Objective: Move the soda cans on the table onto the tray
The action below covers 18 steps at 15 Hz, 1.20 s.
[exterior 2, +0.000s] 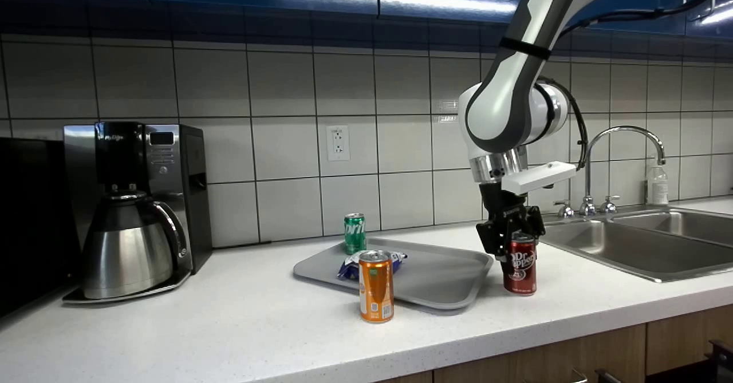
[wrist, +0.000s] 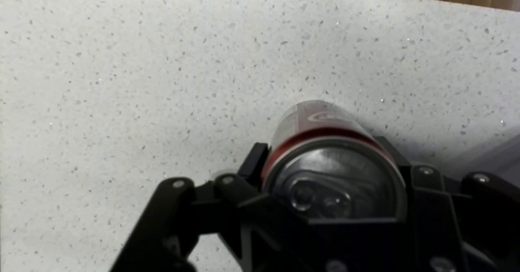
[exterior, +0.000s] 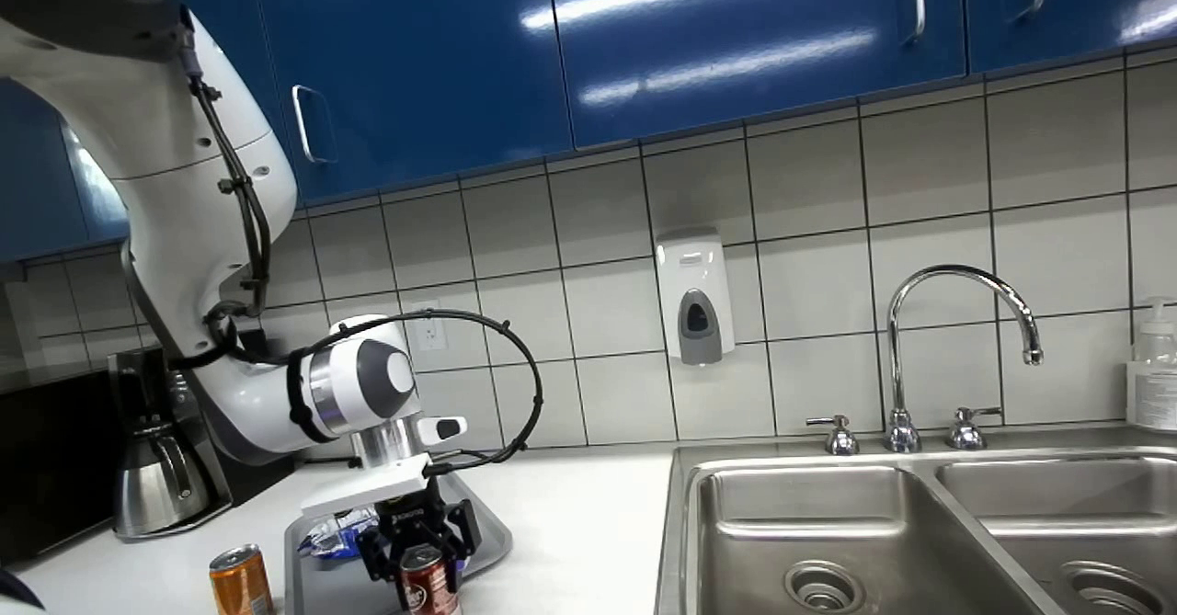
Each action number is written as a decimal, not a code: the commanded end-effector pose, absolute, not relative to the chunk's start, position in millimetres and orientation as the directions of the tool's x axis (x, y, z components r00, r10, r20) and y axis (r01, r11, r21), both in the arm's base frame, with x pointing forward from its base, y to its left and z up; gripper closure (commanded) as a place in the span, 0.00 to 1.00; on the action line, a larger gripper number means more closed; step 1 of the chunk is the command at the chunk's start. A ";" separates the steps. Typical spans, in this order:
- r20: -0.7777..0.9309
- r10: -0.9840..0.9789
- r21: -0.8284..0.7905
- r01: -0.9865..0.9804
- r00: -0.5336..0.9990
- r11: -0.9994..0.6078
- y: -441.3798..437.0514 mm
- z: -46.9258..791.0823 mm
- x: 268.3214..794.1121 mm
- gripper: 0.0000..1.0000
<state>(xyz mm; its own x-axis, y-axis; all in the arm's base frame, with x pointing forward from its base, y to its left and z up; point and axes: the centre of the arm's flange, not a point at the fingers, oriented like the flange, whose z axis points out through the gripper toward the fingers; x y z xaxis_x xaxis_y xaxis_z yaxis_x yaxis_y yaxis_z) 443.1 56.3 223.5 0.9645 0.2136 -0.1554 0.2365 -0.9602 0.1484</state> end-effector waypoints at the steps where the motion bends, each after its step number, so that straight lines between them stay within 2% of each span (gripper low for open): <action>1: -0.126 0.207 0.152 0.225 0.970 -0.962 56.7 230.7 452.8 0.58; 9: -0.055 0.210 0.156 0.216 0.976 -0.964 66.8 253.8 471.1 0.58; 18: -0.016 0.192 0.170 0.192 0.981 -0.966 86.6 258.5 526.7 0.58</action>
